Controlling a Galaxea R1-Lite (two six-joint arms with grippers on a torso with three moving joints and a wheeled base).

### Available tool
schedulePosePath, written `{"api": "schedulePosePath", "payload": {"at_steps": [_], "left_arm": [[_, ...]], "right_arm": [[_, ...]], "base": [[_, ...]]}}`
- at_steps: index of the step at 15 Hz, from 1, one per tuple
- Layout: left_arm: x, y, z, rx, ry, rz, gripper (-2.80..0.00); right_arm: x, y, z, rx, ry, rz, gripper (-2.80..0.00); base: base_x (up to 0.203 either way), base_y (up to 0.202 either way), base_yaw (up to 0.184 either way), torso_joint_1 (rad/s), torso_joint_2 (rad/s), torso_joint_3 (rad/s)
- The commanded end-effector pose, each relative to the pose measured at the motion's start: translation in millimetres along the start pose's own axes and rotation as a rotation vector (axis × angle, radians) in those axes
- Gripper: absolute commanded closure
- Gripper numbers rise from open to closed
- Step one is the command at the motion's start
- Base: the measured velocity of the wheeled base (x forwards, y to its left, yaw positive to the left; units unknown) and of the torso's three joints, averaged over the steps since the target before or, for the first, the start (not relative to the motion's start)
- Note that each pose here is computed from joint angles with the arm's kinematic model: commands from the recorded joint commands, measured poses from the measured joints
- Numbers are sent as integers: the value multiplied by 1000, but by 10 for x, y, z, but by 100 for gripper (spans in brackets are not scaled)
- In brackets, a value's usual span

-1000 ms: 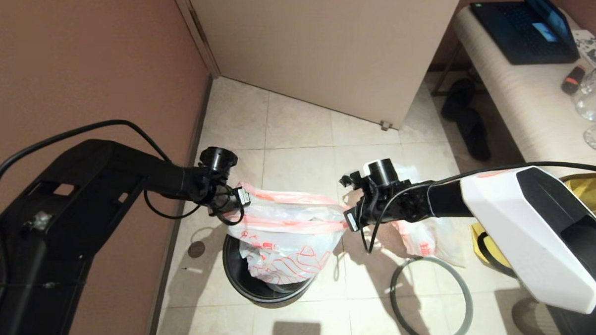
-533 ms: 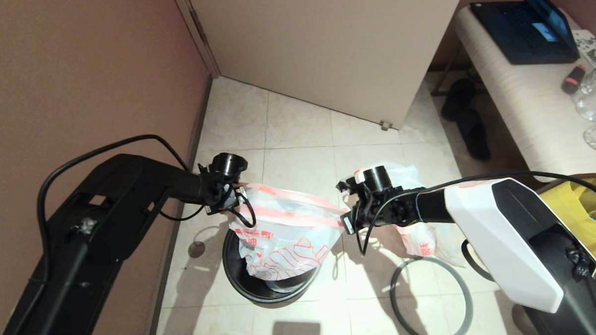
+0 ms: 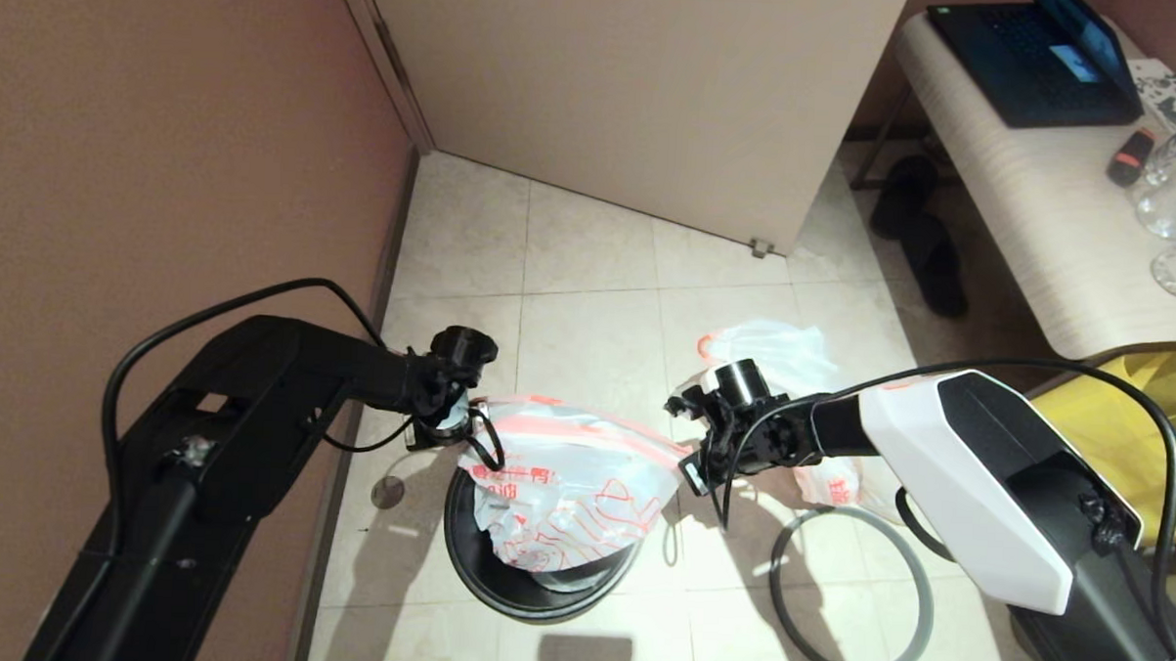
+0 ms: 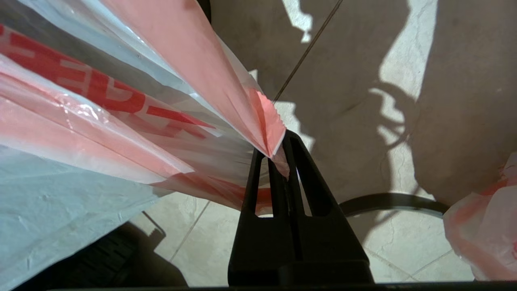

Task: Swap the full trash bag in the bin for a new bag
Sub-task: Put the new garbage bag on the trash can

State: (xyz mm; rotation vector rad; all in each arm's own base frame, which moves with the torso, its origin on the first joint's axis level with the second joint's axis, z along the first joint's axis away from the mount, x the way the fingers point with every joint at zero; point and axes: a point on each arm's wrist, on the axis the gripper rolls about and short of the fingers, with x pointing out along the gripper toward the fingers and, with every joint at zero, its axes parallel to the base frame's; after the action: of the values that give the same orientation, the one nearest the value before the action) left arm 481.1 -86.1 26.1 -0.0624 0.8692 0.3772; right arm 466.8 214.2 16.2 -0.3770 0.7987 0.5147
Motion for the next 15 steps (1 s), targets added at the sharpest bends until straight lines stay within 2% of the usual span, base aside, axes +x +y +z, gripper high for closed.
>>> {"api": "schedulePosePath", "payload": {"at_steps": [1, 3, 5, 6, 7, 10, 11, 13, 15], "left_arm": [[-306, 95, 105, 44, 47, -2, 0], [-582, 219, 94, 137, 185, -28, 0], [-727, 370, -5, 277, 416, -73, 0], [-689, 401, -40, 320, 502, -99, 0], [-605, 420, -93, 350, 554, -113, 0], [-347, 392, -274, 413, 639, -107, 0], [-268, 369, -307, 411, 641, -105, 0], [-199, 338, -237, 366, 555, -134, 0], [-75, 328, -330, 375, 588, -124, 0]], "right_arm": [[-113, 74, 43, -1, 22, 12, 0], [-325, 209, 130, 33, 62, 38, 0], [-323, 365, 57, 27, 149, 66, 0], [-256, 413, -5, 23, 181, 73, 0], [-211, 450, -42, 22, 198, 78, 0], [-33, 526, -158, 33, 233, 87, 0], [4, 501, -178, 40, 231, 85, 0], [-1, 343, -155, 73, 192, 96, 0], [19, 189, -218, 106, 204, 107, 0]], "base": [[0, 0, 0, 0, 0, 0], [0, 0, 0, 0, 0, 0], [0, 0, 0, 0, 0, 0], [0, 0, 0, 0, 0, 0], [0, 0, 0, 0, 0, 0], [0, 0, 0, 0, 0, 0], [0, 0, 0, 0, 0, 0], [0, 0, 0, 0, 0, 0], [0, 0, 0, 0, 0, 0]]}}
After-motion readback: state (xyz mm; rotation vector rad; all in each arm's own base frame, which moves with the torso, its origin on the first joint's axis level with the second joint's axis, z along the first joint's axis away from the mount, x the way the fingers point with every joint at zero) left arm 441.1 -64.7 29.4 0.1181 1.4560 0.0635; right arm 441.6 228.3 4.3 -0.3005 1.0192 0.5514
